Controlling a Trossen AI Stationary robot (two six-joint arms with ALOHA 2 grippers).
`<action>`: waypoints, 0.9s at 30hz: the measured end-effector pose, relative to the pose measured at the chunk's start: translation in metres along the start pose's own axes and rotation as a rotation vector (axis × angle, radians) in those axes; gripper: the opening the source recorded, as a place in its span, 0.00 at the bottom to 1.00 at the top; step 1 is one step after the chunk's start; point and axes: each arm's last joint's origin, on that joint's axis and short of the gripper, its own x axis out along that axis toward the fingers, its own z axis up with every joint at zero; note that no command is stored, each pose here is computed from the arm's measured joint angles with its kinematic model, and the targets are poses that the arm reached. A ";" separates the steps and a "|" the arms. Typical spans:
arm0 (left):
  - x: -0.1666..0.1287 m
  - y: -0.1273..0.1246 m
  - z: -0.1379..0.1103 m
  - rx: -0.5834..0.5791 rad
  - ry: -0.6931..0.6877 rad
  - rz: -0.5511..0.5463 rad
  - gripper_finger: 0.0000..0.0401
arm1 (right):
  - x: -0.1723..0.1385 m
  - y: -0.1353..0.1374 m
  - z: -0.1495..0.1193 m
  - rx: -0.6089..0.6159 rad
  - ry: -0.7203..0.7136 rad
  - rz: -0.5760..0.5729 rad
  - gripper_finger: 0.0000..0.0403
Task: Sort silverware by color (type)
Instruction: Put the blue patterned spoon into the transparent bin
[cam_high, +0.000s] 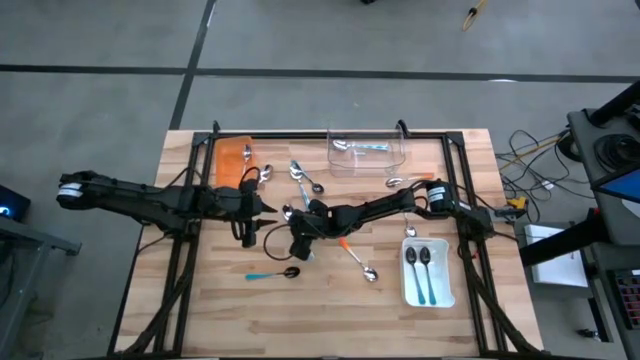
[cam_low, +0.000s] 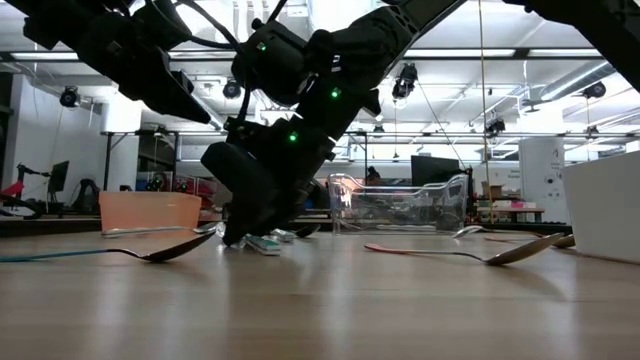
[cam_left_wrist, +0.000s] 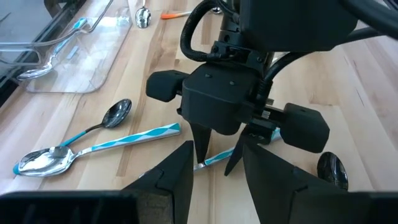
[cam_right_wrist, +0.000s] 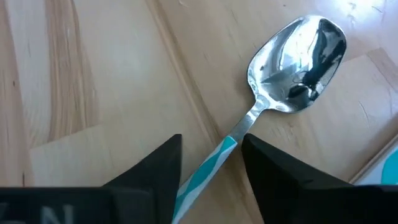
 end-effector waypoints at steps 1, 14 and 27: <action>0.000 0.000 0.000 0.000 0.000 0.000 0.30 | 0.000 0.000 0.000 -0.001 0.002 -0.001 0.33; 0.000 0.000 0.000 0.000 0.001 0.000 0.30 | -0.004 0.001 0.002 -0.025 0.009 0.039 0.05; -0.002 0.000 0.012 0.049 -0.130 -0.001 0.30 | -0.047 0.003 0.017 -0.107 0.025 0.133 0.05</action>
